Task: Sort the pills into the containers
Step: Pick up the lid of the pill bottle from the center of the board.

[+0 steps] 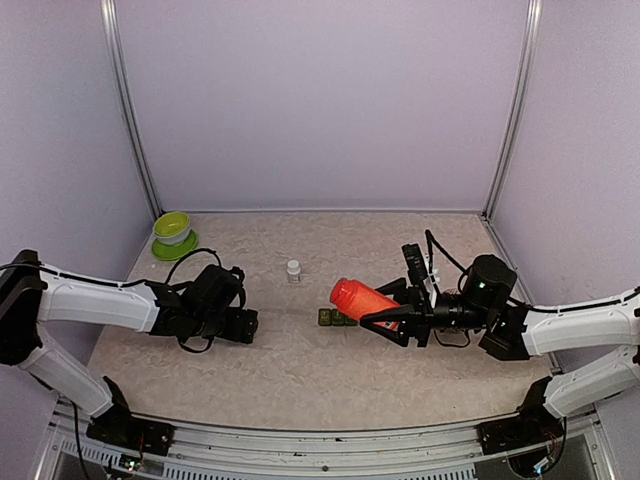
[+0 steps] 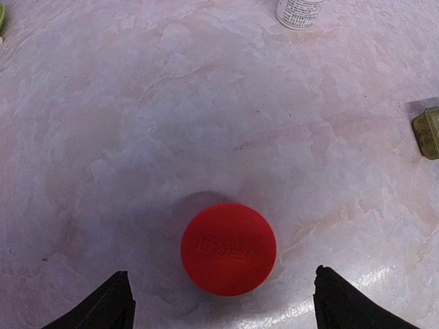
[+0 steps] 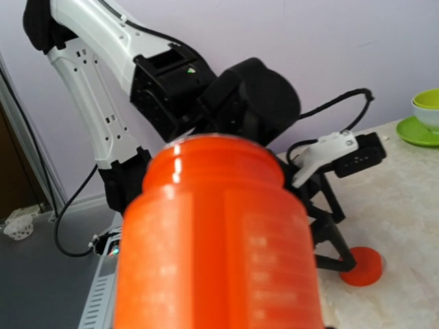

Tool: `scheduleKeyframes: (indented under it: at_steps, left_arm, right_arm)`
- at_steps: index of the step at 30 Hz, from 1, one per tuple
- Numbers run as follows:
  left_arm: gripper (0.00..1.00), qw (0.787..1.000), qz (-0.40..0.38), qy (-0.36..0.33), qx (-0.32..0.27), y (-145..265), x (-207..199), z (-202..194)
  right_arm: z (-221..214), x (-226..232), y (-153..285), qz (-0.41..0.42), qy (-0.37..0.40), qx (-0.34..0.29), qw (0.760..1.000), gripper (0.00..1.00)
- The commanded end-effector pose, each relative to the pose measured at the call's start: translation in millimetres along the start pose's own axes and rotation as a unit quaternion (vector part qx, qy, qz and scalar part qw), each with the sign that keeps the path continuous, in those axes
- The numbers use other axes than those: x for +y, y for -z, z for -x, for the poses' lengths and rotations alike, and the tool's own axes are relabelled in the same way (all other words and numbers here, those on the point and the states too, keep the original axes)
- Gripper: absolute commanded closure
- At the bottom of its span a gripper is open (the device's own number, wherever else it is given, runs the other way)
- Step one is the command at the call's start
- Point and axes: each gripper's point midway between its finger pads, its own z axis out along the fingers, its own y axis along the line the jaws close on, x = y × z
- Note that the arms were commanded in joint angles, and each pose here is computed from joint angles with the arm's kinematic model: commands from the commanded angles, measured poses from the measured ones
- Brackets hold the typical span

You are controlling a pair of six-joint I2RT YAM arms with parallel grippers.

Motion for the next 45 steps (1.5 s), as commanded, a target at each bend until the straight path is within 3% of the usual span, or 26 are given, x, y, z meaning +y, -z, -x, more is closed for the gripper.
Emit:
scheduleKeyframes:
  at_steps: [1, 15, 38, 42, 45]
  left_arm:
    - [0.13, 1.0, -0.021, -0.008, -0.011, -10.4, -12.1, 17.6]
    - [0.21, 1.0, -0.023, -0.008, 0.015, -37.7, -10.0, 13.5]
    - [0.56, 0.999, -0.04, -0.009, 0.031, -43.7, -14.6, 4.3]
    - [0.56, 0.999, -0.039, -0.011, 0.034, -42.4, -13.3, 1.2]
    - [0.45, 0.999, -0.034, -0.015, 0.037, -40.9, -11.8, 0.4]
  right_arm:
    - [5.5, 5.4, 0.9, 0.001, -0.001, -0.009, 1.0, 0.71]
    - [7.7, 9.0, 1.7, 0.001, 0.003, -0.007, 1.0, 0.71]
    - [8.2, 10.8, -0.6, 0.007, 0.005, -0.003, 1.0, 0.71]
    - [8.3, 10.9, -0.4, 0.006, 0.005, -0.003, 1.0, 0.71]
    - [7.8, 10.9, -0.4, 0.006, 0.005, -0.003, 1.0, 0.71]
